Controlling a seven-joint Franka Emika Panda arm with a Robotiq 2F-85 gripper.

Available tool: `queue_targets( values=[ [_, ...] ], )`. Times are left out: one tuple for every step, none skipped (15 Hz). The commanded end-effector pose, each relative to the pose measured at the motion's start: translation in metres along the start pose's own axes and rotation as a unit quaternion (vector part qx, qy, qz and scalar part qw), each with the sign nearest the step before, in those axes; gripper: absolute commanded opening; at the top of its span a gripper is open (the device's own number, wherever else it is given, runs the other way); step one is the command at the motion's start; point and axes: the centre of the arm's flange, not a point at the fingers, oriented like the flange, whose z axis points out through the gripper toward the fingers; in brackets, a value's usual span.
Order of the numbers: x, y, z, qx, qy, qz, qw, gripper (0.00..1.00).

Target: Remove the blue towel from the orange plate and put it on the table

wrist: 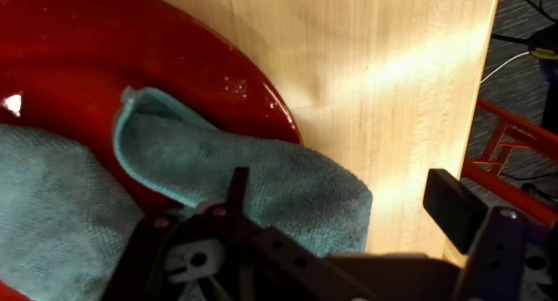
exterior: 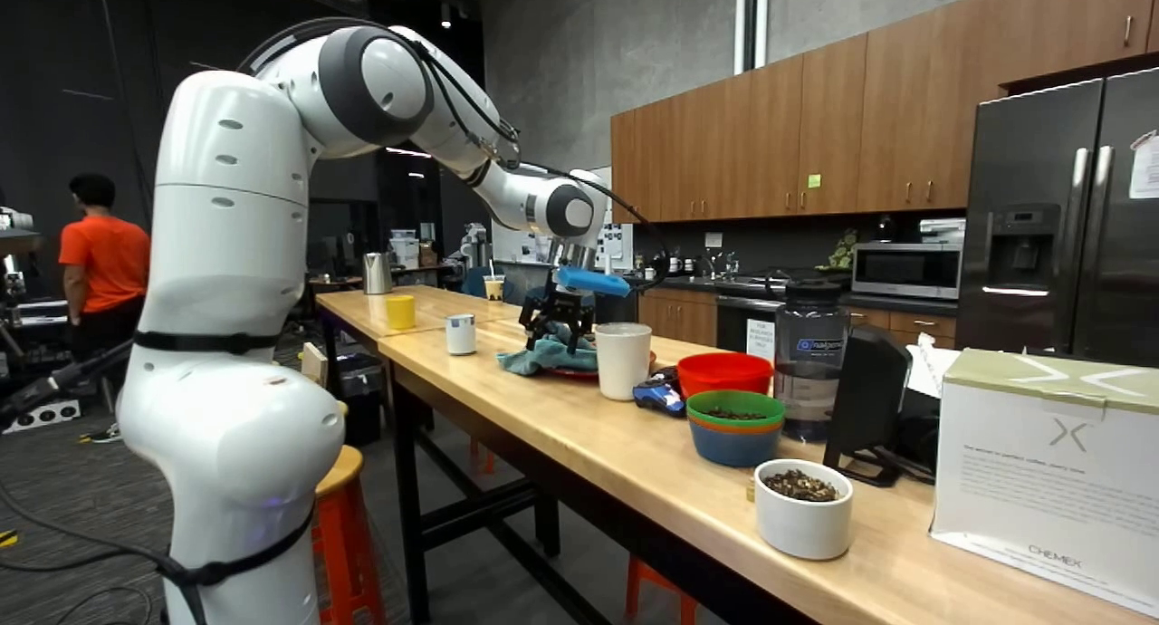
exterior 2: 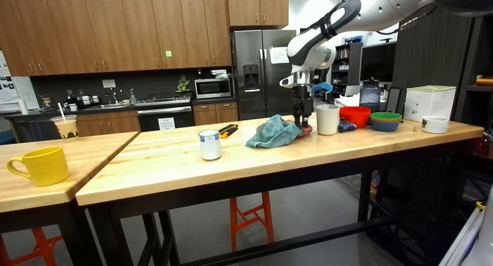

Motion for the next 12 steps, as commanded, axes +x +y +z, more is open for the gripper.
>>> queue_targets(
  values=[
    [0.013, 0.017, -0.006, -0.020, -0.001, -0.020, 0.9996, 1.00],
    [0.017, 0.021, -0.009, -0.023, 0.001, -0.021, 0.9995, 1.00],
    [0.020, 0.025, -0.010, -0.029, 0.003, -0.023, 0.9993, 1.00],
    [0.024, 0.029, -0.013, -0.033, 0.006, -0.024, 0.9992, 1.00],
    [0.026, 0.032, -0.016, -0.036, 0.008, -0.025, 0.9990, 1.00],
    [0.029, 0.035, -0.018, -0.040, 0.010, -0.025, 0.9988, 1.00],
    [0.031, 0.037, -0.020, -0.043, 0.012, -0.026, 0.9987, 1.00],
    [0.032, 0.036, -0.021, -0.042, 0.013, -0.027, 0.9987, 1.00],
    [0.032, 0.036, -0.020, -0.043, 0.014, -0.028, 0.9986, 1.00],
    [0.033, 0.036, -0.019, -0.041, 0.014, -0.026, 0.9987, 1.00],
    [0.034, 0.036, -0.019, -0.041, 0.015, -0.026, 0.9987, 1.00],
    [0.034, 0.036, -0.017, -0.040, 0.016, -0.024, 0.9988, 1.00]
  ],
)
